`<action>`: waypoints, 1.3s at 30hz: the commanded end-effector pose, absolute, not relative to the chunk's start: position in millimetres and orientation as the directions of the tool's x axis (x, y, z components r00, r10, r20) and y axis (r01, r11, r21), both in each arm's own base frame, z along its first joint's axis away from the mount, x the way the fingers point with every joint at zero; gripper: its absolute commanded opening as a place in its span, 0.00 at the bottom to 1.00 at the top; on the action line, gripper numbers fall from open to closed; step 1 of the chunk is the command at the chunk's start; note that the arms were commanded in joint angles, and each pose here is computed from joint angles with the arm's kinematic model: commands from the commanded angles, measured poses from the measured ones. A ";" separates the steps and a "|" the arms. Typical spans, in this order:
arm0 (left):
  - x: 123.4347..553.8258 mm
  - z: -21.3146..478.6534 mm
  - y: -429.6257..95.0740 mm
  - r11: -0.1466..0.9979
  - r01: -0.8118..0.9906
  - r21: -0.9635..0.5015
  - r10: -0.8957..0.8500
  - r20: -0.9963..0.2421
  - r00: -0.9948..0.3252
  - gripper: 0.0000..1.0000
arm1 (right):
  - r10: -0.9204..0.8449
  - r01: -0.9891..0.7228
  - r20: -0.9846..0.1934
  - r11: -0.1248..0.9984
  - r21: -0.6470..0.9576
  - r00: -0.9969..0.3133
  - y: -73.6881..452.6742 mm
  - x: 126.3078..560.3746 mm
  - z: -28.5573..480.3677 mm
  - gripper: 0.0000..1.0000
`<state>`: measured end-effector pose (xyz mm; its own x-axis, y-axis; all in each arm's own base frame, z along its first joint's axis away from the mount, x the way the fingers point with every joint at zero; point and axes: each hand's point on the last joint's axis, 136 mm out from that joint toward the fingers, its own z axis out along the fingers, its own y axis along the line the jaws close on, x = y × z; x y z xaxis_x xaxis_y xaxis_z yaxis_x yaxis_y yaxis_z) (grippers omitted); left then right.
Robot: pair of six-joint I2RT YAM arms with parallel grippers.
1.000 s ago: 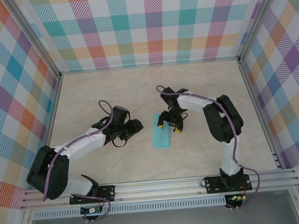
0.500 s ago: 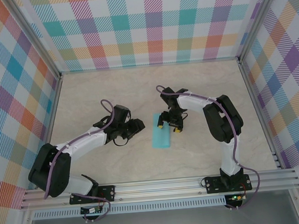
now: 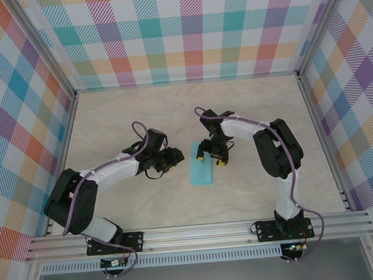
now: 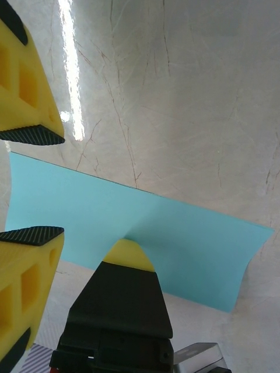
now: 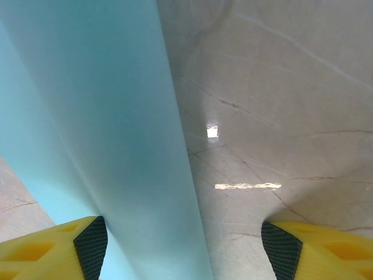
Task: Fold a paper plane with a square sheet of paper (pick it up from the middle)
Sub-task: Hold the square sheet of paper at the center of the table.
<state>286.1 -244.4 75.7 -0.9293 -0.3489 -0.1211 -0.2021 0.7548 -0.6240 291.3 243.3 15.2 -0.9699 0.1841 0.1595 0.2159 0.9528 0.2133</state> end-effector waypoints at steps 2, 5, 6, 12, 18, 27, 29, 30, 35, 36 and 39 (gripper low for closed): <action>293.5 85.5 -259.6 0.735 -0.149 -0.661 -0.316 -0.140 -0.938 0.36 | 0.175 0.194 0.201 0.978 0.074 -0.964 220.4 274.7 -43.2 0.76; 296.5 83.8 -267.8 0.726 -0.145 -0.672 -0.305 -0.125 -0.944 0.20 | 0.175 0.193 0.201 0.979 0.073 -0.964 220.1 274.3 -43.8 0.75; 297.6 81.9 -270.4 0.727 -0.146 -0.671 -0.300 -0.119 -0.947 0.11 | 0.175 0.193 0.202 0.979 0.071 -0.964 219.6 273.8 -44.3 0.75; 304.4 65.3 -283.8 0.743 -0.158 -0.651 -0.281 -0.088 -0.956 0.00 | 0.179 0.197 0.203 0.978 0.069 -0.963 218.8 273.1 -45.4 0.75; 309.2 55.8 -299.4 0.740 -0.150 -0.656 -0.256 -0.068 -0.964 0.00 | 0.178 0.195 0.206 0.978 0.068 -0.962 218.7 272.6 -46.6 0.75; 310.8 41.3 -310.9 0.737 -0.153 -0.658 -0.239 -0.043 -0.970 0.00 | 0.177 0.195 0.208 0.978 0.070 -0.962 219.5 272.6 -46.2 0.76; 310.8 38.0 -311.3 0.737 -0.157 -0.658 -0.243 -0.040 -0.969 0.00 | 0.179 0.197 0.209 0.978 0.069 -0.961 218.9 272.0 -46.8 0.76; 310.9 36.6 -312.7 0.734 -0.156 -0.661 -0.240 -0.037 -0.970 0.00 | 0.178 0.196 0.210 0.978 0.068 -0.961 218.7 271.6 -47.2 0.76; 307.3 24.9 -314.1 0.739 -0.174 -0.651 -0.235 -0.008 -0.972 0.00 | 0.177 0.196 0.213 0.978 0.070 -0.961 218.4 270.1 -48.3 0.76; 305.6 21.2 -312.0 0.747 -0.182 -0.640 -0.237 -0.001 -0.971 0.00 | 0.177 0.195 0.214 0.978 0.069 -0.961 218.3 269.6 -48.6 0.76; 299.8 13.3 -304.8 0.772 -0.196 -0.604 -0.243 0.004 -0.970 0.00 | 0.177 0.197 0.212 0.978 0.076 -0.961 219.5 270.5 -48.0 0.76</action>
